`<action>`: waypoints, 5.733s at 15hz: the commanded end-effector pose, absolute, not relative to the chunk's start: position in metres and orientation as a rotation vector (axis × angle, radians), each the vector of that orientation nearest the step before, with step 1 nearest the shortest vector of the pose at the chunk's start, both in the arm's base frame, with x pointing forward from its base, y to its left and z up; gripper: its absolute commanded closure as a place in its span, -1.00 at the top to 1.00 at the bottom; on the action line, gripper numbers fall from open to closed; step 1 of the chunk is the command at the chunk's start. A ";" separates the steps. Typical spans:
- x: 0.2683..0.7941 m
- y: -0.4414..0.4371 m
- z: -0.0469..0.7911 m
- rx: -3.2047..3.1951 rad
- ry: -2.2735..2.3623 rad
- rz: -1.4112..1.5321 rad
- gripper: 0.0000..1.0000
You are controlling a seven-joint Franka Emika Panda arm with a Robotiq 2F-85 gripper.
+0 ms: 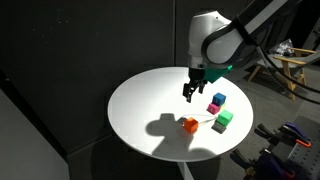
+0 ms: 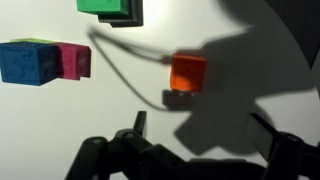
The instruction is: Pick up the orange block and put it on the lime green block
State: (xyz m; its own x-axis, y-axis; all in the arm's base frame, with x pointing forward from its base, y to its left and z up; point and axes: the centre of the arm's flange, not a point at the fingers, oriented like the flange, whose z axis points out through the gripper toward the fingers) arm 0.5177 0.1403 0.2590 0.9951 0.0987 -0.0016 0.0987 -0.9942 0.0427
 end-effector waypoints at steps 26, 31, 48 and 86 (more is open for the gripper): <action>0.504 0.140 0.178 3.110 0.130 -0.046 1.00; 0.503 0.127 0.164 3.095 0.068 -0.074 1.00; 0.506 0.144 0.145 3.071 0.071 -0.119 1.00; 0.522 0.140 0.109 3.055 0.083 -0.169 1.00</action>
